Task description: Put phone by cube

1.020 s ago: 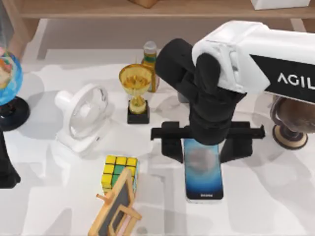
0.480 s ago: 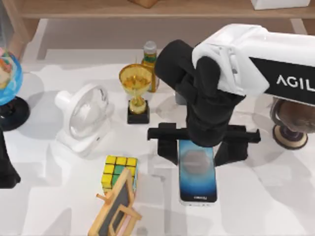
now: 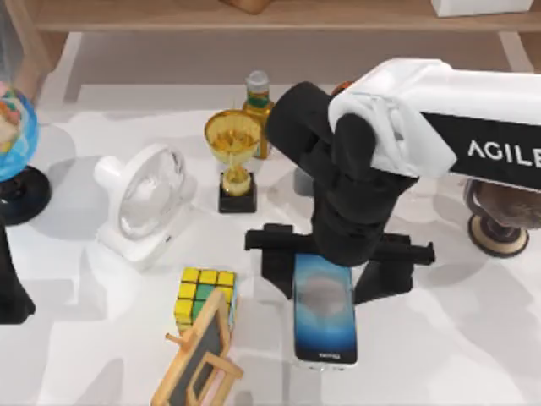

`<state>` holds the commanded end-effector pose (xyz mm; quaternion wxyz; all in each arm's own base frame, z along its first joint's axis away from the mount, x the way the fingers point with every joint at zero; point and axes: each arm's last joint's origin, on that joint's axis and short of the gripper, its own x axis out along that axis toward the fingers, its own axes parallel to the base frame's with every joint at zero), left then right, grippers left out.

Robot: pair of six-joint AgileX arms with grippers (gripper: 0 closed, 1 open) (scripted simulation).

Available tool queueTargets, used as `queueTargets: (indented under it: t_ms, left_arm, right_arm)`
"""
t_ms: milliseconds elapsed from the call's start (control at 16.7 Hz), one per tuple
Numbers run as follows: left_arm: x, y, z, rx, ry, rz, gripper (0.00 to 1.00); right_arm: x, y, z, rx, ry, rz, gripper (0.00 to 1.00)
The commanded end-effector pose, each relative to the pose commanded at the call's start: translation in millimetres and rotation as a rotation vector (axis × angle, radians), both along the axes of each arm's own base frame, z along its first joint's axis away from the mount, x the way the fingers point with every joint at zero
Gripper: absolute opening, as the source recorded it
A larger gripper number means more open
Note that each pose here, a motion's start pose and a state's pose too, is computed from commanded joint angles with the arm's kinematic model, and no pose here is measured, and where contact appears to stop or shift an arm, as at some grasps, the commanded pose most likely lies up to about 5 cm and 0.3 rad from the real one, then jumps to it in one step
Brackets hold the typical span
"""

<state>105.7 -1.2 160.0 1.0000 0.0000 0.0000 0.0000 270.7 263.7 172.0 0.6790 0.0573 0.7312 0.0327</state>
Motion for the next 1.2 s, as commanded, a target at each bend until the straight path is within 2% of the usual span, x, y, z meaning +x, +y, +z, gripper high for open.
queueTargets:
  t_ms: [300, 660, 960, 1200]
  left_arm:
    - [0, 0, 0, 0.0, 0.0, 0.0, 1.0]
    - [0, 0, 0, 0.0, 0.0, 0.0, 1.0]
    - [0, 0, 0, 0.0, 0.0, 0.0, 1.0]
    - [0, 0, 0, 0.0, 0.0, 0.0, 1.0]
  right_arm:
    - [1, 1, -8, -0.021, -0.054, 0.009, 0.0]
    - [1, -3, -34, -0.125, -0.096, 0.024, 0.0]
    - [1, -3, -35, -0.127, -0.095, 0.025, 0.0]
    - [1, -3, -35, -0.127, -0.095, 0.025, 0.3]
